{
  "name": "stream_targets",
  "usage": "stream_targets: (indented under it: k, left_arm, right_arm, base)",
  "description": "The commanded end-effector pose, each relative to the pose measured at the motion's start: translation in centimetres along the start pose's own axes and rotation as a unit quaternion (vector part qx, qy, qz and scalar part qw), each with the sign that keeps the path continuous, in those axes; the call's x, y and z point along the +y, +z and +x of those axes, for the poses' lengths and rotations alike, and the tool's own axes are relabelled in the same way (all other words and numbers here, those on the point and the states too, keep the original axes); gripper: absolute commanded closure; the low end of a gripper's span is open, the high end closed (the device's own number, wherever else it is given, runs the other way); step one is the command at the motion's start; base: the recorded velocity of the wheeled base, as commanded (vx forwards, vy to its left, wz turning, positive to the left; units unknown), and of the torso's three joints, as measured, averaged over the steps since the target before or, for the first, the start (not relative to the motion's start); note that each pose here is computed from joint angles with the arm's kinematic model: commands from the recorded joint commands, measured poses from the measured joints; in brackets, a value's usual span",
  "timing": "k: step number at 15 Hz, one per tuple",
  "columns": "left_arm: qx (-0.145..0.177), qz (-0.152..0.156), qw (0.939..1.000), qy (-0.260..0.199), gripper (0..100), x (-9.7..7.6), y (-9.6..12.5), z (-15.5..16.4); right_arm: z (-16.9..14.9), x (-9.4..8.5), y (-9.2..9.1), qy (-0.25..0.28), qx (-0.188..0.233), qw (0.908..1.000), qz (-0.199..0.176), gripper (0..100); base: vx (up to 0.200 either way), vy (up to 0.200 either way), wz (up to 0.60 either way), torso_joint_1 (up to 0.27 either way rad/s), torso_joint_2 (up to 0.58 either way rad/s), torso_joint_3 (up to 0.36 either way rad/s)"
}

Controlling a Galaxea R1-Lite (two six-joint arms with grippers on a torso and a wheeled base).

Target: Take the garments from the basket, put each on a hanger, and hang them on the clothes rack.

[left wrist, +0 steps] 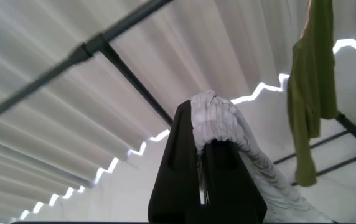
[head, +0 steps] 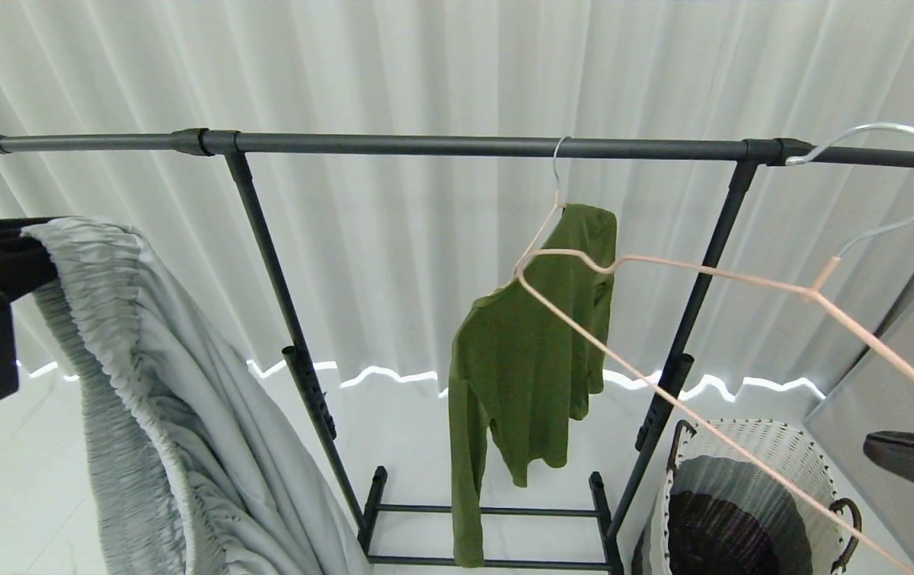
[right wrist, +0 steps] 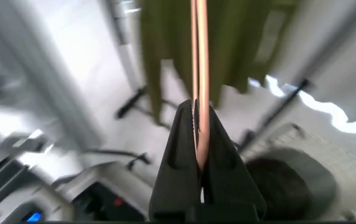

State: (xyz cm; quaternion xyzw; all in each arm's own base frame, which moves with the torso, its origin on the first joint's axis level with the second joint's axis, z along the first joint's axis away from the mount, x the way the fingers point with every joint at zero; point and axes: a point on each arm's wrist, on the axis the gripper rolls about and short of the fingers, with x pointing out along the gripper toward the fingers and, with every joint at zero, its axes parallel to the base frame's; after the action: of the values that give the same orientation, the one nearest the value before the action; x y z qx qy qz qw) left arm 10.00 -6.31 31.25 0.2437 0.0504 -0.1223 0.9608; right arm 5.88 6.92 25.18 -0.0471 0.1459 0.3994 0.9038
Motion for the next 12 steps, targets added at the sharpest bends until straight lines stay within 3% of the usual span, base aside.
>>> stream_targets:
  k: [1, 3, 5, 8, 12]
  left_arm:
    - [0.03, -0.017, 0.9994, -0.008, 100, -0.9, -0.6, 1.5]
    - [0.059, -0.039, 0.9975, 0.0, 100, -1.2, -0.9, 2.9]
    - [0.078, -0.04, 0.9961, 0.013, 100, -1.1, -1.1, 4.2]
    - [0.089, -0.046, 0.9945, 0.03, 100, -0.6, -0.9, 5.1]
    - [0.088, -0.065, 0.9935, 0.03, 100, -0.7, -0.9, 5.2]
  right_arm:
    - [1.6, 1.6, 0.0, 0.067, 0.022, 0.9974, -0.011, 100]
    - [2.4, 2.6, 0.4, 0.101, 0.015, 0.9948, -0.005, 100]
    - [3.1, 4.2, 0.7, 0.149, 0.011, 0.9888, 0.0, 100]
    - [3.9, 5.9, 0.8, 0.19, 0.021, 0.9815, 0.001, 100]
    - [5.2, 7.2, 1.0, 0.206, 0.033, 0.9781, 0.002, 100]
  base:
    - [0.0, 0.0, 0.0, 0.0, 0.0, 0.0]
    - [0.0, 0.0, 0.0, 0.0, 0.0, 0.0]
    - [0.0, 0.0, 0.0, 0.0, 0.0, 0.0]
    - [0.0, 0.0, 0.0, 0.0, 0.0, 0.0]
    - [0.0, 0.0, 0.0, 0.0, 0.0, 0.0]
